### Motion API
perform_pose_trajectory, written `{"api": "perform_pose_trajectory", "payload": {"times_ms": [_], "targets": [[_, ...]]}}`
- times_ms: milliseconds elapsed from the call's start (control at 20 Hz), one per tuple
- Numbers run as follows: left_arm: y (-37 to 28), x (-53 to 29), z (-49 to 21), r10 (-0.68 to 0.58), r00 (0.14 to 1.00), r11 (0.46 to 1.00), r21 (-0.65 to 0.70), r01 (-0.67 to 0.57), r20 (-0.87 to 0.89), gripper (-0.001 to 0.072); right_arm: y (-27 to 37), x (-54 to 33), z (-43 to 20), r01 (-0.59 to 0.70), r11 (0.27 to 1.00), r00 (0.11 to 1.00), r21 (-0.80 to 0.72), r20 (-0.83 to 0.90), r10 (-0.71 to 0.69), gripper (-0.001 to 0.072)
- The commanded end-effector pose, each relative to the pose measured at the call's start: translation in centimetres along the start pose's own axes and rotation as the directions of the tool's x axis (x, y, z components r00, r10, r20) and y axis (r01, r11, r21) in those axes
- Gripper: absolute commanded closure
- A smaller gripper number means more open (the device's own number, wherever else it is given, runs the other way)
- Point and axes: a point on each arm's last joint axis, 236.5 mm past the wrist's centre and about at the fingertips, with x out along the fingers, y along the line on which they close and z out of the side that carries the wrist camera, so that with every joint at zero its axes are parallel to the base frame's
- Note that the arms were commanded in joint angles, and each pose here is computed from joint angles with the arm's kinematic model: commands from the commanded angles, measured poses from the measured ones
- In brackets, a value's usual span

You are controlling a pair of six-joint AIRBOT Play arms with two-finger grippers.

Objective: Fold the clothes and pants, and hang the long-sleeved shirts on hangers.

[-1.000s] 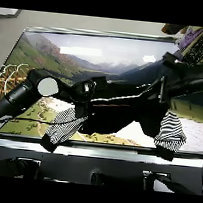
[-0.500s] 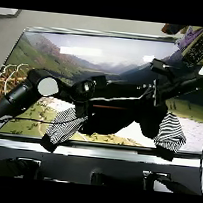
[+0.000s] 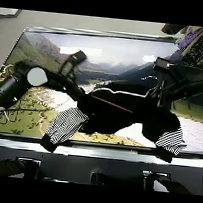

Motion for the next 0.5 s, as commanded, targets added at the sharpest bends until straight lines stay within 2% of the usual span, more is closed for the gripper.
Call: {"api": "perform_pose_trajectory", "payload": {"times_ms": [0,100,200,300,450], "targets": [[3.1,0.3,-1.0,-0.044,0.999,0.866,-0.498,0.048,0.021,0.0164,-1.2,-0.7,-0.5,0.086,0.983,0.996,0.164,-0.026,-0.083,0.0682],[1.1,2.3,-2.3,-0.149,0.989,0.815,-0.565,0.129,0.011,0.0176,-1.5,-0.8,-0.5,0.103,0.967,0.995,0.231,-0.027,-0.100,0.0682],[-1.5,4.4,-2.6,-0.203,0.979,0.756,-0.637,0.154,-0.004,0.0181,-1.5,-0.8,-0.6,0.107,0.947,0.994,0.304,-0.034,-0.101,0.0682],[-4.1,5.9,-1.1,-0.221,0.975,0.746,-0.641,0.179,0.016,0.0181,-1.5,-0.8,-0.7,0.104,0.923,0.995,0.370,-0.035,-0.098,0.0681],[-8.4,7.2,2.2,-0.264,0.963,0.720,-0.656,0.227,0.043,0.0181,-1.4,-0.8,-0.7,0.102,0.921,0.995,0.377,-0.036,-0.095,0.0681]]}}
